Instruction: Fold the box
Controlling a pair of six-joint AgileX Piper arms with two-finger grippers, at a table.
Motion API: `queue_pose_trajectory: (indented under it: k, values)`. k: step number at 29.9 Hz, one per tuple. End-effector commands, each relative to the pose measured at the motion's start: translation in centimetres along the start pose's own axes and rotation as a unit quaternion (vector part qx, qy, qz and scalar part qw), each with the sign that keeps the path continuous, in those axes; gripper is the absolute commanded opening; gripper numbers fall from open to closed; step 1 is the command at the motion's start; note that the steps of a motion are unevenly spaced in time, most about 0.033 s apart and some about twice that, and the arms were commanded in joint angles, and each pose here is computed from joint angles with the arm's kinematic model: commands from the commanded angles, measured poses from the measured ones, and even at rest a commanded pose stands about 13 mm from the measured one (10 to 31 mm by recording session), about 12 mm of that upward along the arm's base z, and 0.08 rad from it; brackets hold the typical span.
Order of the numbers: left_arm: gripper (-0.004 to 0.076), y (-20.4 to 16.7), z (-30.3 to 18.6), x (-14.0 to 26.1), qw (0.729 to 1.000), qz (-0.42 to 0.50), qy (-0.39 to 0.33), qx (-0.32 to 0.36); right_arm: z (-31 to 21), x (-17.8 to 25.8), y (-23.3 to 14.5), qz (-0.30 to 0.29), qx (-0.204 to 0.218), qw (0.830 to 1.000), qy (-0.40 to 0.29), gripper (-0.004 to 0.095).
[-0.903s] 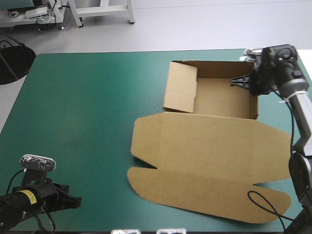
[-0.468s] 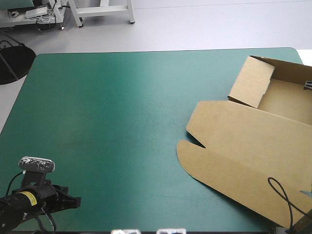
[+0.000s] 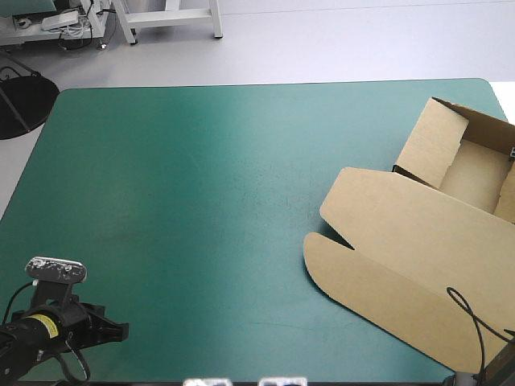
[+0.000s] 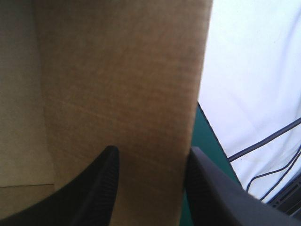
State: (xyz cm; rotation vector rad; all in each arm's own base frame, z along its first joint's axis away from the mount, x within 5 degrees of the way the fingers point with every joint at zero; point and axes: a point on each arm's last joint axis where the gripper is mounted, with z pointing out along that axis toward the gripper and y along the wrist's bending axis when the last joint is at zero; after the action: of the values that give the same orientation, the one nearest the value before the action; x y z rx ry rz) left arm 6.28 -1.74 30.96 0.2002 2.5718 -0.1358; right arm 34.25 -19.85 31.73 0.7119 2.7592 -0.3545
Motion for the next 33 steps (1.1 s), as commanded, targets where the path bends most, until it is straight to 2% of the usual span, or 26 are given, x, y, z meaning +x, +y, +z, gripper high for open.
queue_pose_trajectory:
  k: [1, 8, 13, 16, 19, 21, 25, 29, 33]
  values:
    - [-0.0008, 0.0, -0.5, -0.1, 1.0, -0.004, 0.008, 0.0, -3.5, -0.2, -1.1, -0.007, 0.016, 0.999, -0.047, 0.0467]
    - [-0.0008, 0.0, -0.5, -0.1, 1.0, -0.004, 0.008, 0.0, -8.8, 0.0, -1.9, 0.008, 0.012, 0.993, -0.12, 0.0467]
    - [-0.0008, 0.4, -0.3, -0.4, 1.0, 0.015, -0.008, -0.022, -13.8, 2.1, -1.7, 0.006, -0.041, 0.983, -0.177, 0.0433]
    - [-0.0008, 0.5, 0.2, 0.0, 0.999, 0.016, -0.028, -0.024, -17.1, 3.8, -1.2, 0.007, -0.098, 0.971, -0.218, 0.0328]
    - [-0.0008, 0.3, 0.6, 0.7, 0.999, 0.012, -0.043, -0.008, -20.3, 6.5, -0.4, 0.002, -0.168, 0.953, -0.251, 0.0111]
    - [-0.0008, 0.4, 0.8, 1.4, 0.998, 0.014, -0.053, -0.007, -22.1, 8.7, 0.5, -0.038, -0.202, 0.94, -0.273, -0.0016]
    - [-0.0008, 0.6, 0.9, 2.8, 0.997, 0.03, -0.077, -0.001, -24.2, 13.3, 2.0, -0.081, -0.227, 0.925, -0.294, -0.0003]
    - [-0.0008, 0.5, 0.2, 3.6, 0.99, 0.075, -0.118, 0.007, -23.8, 17.4, 3.8, -0.138, -0.259, 0.91, -0.292, -0.0003]
    - [-0.0008, 0.4, -0.1, 4.0, 0.984, 0.089, -0.154, 0.017, -21.6, 21.2, 4.5, -0.173, -0.274, 0.91, -0.258, -0.0003]
